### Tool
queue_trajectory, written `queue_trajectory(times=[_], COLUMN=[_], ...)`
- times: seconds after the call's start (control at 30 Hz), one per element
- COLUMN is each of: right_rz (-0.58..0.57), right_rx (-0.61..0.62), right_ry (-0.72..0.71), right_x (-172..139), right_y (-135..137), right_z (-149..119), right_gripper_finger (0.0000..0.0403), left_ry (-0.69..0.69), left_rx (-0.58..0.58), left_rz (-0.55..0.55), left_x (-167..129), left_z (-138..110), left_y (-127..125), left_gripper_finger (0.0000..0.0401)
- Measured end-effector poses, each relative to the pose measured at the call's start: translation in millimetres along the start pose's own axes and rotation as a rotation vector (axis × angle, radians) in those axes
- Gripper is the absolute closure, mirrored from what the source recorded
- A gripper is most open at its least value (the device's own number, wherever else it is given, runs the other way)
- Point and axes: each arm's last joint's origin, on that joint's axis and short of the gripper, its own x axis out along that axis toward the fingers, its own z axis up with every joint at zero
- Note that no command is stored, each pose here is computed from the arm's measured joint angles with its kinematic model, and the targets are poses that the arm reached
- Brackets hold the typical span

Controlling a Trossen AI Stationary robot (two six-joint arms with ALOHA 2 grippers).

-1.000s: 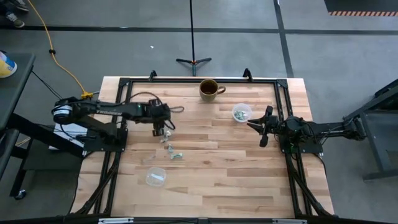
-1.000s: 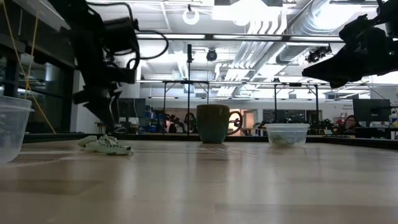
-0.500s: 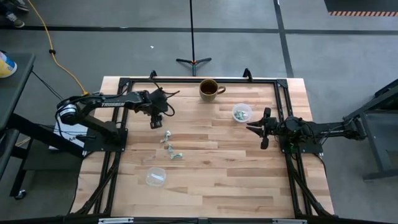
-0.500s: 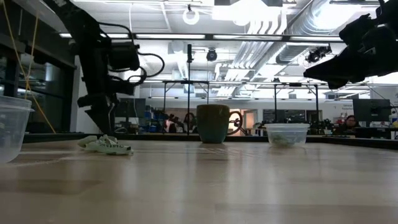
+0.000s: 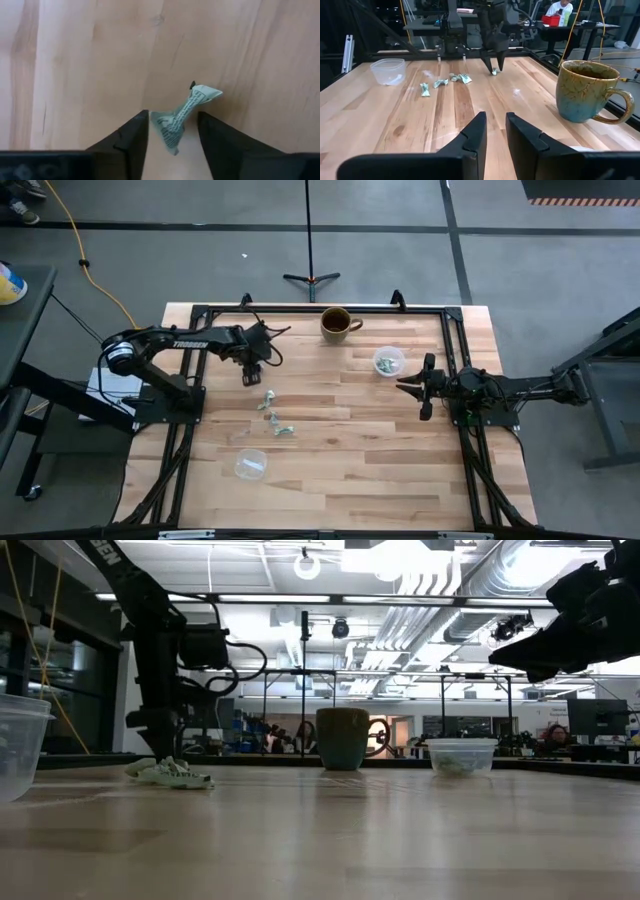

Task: Pick and place Stevia / Truvia into bins
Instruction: Put the stevia packet into the bottom transparent container

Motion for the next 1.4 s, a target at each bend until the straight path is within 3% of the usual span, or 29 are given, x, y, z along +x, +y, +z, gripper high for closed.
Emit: queue_trajectory(times=[0.4,0.5,0.63,0.8,0.9,1.17,1.4], right_rz=[-0.001,-0.001,-0.001,-0.001,-0.001,-0.002,-0.005], right_rx=[0.0,0.002,0.003,0.004,0.004,-0.001,-0.003], right_ry=[0.0,0.0,0.0,0.0,0.001,0.012,0.012], right_x=[0.0,0.0,0.0,0.0,0.1,0.7,0.7], right_y=[0.0,0.0,0.0,0.0,0.0,0.1,0.0], right_z=[0.0,0.0,-0.1,-0.1,-0.2,-1.1,-1.1], right_gripper_finger=[0.0341,0.034,0.0343,0.0347,0.0347,0.0349,0.0351], left_ry=[-0.074,-0.087,-0.128,-0.143,-0.108,0.065,0.053], left_rx=[0.006,-0.007,0.009,0.092,0.151,0.191,0.171], left_rz=[-0.002,-0.067,-0.195,-0.405,-0.462,-0.302,-0.337], left_x=[-5.4,-13.6,-29.2,-51.5,-63.4,-93.8,-121.8], left_z=[11.7,17.6,30.4,46.0,50.3,35.0,18.2], left_y=[4.4,5.8,-1.2,-37.3,-68.5,-143.4,-198.4], left_gripper_finger=[0.0373,0.0379,0.0354,0.0376,0.0379,0.0366,0.0378])
